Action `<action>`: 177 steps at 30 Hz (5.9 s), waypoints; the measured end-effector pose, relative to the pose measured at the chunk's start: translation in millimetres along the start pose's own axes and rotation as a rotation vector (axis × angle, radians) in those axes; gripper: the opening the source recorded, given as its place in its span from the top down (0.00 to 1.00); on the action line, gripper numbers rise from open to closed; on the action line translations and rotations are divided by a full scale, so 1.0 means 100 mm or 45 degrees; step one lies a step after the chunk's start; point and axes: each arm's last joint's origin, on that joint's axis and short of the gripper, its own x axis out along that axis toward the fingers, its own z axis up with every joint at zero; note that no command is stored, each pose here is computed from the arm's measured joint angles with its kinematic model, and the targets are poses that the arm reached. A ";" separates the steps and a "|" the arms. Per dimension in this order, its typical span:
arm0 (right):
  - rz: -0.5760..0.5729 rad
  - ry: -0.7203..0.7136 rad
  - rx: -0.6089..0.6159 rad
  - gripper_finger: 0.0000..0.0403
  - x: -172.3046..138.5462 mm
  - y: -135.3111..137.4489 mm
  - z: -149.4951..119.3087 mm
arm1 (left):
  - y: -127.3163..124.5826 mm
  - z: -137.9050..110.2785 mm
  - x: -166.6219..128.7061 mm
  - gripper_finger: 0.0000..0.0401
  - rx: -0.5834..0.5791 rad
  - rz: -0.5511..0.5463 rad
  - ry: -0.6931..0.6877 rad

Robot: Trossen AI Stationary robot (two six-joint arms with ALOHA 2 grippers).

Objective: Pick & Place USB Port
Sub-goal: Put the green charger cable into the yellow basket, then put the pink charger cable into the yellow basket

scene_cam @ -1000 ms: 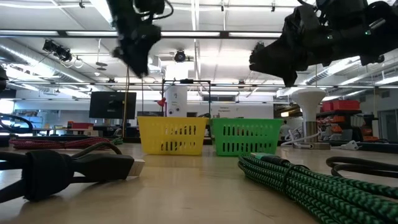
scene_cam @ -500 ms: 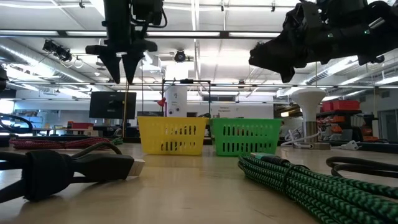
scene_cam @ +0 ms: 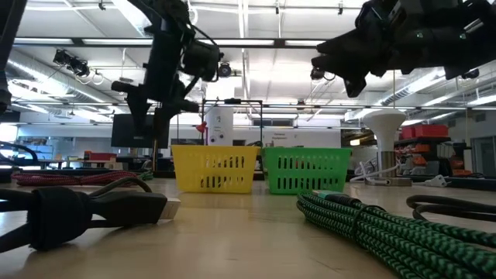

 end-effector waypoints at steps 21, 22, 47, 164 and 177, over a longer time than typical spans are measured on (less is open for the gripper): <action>0.025 -0.046 -0.029 0.66 0.00 0.04 0.03 | 0.32 -0.21 0.94 0.54 -0.253 -0.434 0.026; 0.025 -0.046 -0.029 0.66 0.00 0.04 0.03 | 0.34 -0.19 0.95 0.54 -0.253 -0.424 0.017; 0.002 -0.023 -0.030 0.66 0.00 0.03 0.01 | 0.37 -0.22 0.46 0.95 -0.076 -0.801 -0.158; -0.085 -0.031 0.005 0.66 0.00 0.01 0.01 | 0.21 -1.44 0.25 0.68 1.234 -0.410 -0.083; -0.081 -0.024 0.004 0.66 0.00 0.01 0.00 | -0.01 -1.41 0.49 0.68 1.289 -0.368 -0.007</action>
